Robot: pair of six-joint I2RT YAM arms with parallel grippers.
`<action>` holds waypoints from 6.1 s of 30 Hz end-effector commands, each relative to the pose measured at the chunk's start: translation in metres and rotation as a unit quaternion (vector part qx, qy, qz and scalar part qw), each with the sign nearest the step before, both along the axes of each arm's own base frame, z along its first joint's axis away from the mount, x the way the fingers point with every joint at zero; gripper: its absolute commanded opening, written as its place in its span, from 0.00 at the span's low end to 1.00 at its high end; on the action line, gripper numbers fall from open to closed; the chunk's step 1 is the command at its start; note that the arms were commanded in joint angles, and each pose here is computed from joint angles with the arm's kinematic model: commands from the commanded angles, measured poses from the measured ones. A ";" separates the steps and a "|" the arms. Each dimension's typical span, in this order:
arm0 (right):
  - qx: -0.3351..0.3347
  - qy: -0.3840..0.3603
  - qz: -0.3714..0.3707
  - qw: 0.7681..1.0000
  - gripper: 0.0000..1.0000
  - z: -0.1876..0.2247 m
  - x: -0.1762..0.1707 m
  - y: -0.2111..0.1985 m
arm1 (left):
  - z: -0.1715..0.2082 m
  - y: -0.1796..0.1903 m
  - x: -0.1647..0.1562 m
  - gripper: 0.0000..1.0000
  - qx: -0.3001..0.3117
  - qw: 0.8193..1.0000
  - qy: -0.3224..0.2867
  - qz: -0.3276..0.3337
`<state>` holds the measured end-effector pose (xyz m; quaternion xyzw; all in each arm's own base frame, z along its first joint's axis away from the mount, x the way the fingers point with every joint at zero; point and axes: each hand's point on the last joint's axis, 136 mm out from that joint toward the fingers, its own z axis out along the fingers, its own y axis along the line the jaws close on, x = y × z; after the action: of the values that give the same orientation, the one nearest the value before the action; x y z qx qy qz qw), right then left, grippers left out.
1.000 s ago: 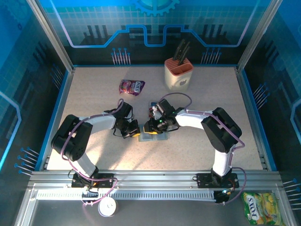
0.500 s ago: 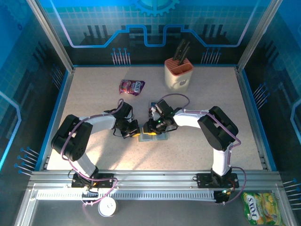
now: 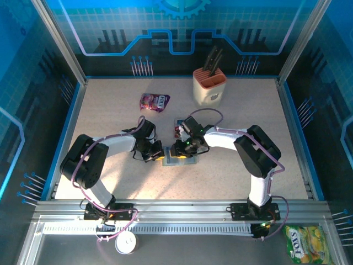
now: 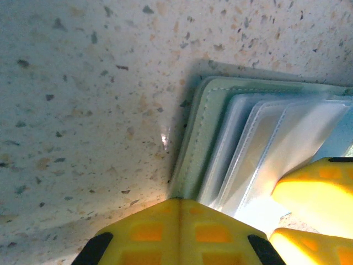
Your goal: Take the credit cards out of the card holder
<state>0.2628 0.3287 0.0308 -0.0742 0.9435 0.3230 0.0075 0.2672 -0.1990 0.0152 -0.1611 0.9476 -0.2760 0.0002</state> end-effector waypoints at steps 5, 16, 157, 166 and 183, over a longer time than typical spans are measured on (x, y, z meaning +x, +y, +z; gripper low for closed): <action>0.052 0.003 -0.003 0.999 0.42 0.006 -0.002 0.000 | 0.013 0.002 -0.001 0.01 0.010 1.000 0.000 -0.001; 0.111 0.021 -0.028 0.993 0.42 0.000 0.000 -0.011 | 0.044 -0.017 0.009 0.15 -0.046 0.999 -0.021 0.013; 0.060 -0.017 -0.018 0.998 0.43 0.031 0.010 0.001 | 0.043 -0.037 0.028 0.30 -0.100 0.994 -0.034 0.011; 0.056 -0.007 -0.019 0.998 0.42 0.020 0.009 0.000 | 0.021 -0.027 0.015 0.10 -0.070 0.997 -0.011 0.011; 0.046 0.004 -0.016 0.999 0.41 0.008 0.013 0.004 | -0.008 -0.010 -0.003 0.00 -0.030 0.999 0.013 0.015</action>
<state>0.2759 0.3291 0.0426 -0.0507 0.9278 0.3690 0.0194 0.2749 -0.2191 0.0241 -0.1793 0.9256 -0.3333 -0.0035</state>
